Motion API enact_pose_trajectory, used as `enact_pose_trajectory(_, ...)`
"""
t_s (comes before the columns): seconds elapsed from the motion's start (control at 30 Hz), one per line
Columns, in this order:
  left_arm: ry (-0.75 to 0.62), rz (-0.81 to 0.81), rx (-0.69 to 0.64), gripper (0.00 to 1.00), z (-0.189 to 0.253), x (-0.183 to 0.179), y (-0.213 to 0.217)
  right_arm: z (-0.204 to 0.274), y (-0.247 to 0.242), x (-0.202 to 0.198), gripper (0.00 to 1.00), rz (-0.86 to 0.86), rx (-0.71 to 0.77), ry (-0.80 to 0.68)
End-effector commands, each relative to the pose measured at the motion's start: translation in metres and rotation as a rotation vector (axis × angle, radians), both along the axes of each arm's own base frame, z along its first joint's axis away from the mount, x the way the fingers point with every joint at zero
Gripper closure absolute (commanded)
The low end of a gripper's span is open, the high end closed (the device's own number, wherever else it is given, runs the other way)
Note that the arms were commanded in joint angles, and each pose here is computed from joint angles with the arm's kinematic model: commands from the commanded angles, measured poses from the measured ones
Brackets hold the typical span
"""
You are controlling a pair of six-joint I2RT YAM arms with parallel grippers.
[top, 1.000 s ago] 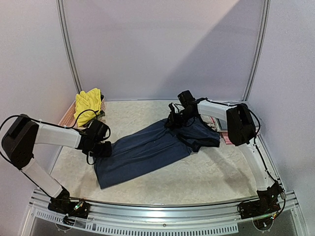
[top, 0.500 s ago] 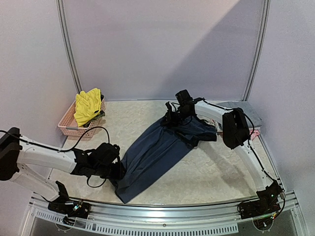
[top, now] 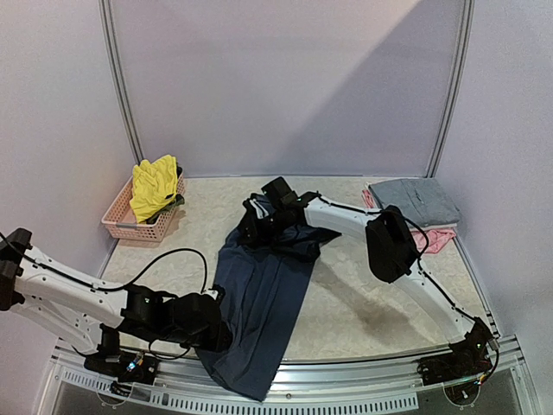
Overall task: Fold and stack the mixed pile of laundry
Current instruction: Rotate the rectangle-folded tank top at the center of the board.
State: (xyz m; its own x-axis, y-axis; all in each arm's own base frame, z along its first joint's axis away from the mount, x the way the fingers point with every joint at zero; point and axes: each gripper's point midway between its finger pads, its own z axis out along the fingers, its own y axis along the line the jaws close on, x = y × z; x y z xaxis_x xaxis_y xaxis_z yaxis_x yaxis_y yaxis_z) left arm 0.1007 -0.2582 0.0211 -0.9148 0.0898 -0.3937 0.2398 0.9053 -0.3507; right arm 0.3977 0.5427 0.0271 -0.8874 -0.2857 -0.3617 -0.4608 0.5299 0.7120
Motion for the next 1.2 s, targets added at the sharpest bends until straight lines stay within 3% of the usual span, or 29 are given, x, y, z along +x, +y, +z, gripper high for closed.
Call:
enact_pose_trajectory(0.0, -0.012, 0.024, 0.045, 0.67, -0.01, -0.007, 0.005, -0.037, 0.009, -0.02, 0.74, 0.01, -0.044, 0.054)
enact_pose_trajectory(0.13, -0.065, -0.001, 0.111, 0.67, 0.004, -0.006, 0.006, -0.025, -0.001, -0.011, 0.74, 0.002, -0.07, 0.013)
enact_pose_trajectory(0.23, -0.166, -0.01, 0.199, 0.58, 0.038, 0.006, 0.015, 0.005, -0.009, -0.004, 0.67, 0.005, -0.084, -0.052)
enact_pose_trajectory(0.43, -0.349, -0.007, 0.234, 0.35, 0.101, 0.038, 0.017, 0.12, -0.01, -0.005, 0.46, 0.049, 0.012, -0.242)
enact_pose_trajectory(0.6, -0.393, -0.043, 0.222, 0.32, 0.12, 0.071, 0.003, 0.186, -0.036, -0.002, 0.36, 0.005, -0.011, -0.378)
enact_pose_trajectory(0.7, -0.405, -0.082, 0.228, 0.32, 0.124, 0.094, -0.011, 0.179, -0.083, 0.024, 0.33, -0.157, -0.178, -0.444)
enact_pose_trajectory(0.8, -0.394, -0.121, 0.265, 0.28, 0.12, 0.121, -0.026, 0.185, -0.14, 0.031, 0.32, -0.299, -0.251, -0.471)
enact_pose_trajectory(0.93, -0.348, -0.188, 0.324, 0.22, 0.107, 0.162, -0.053, 0.21, -0.204, 0.009, 0.26, -0.452, -0.221, -0.5)
enact_pose_trajectory(1.17, -0.233, -0.222, 0.434, 0.15, 0.065, 0.23, -0.073, 0.198, -0.267, -0.043, 0.13, -0.547, -0.252, -0.503)
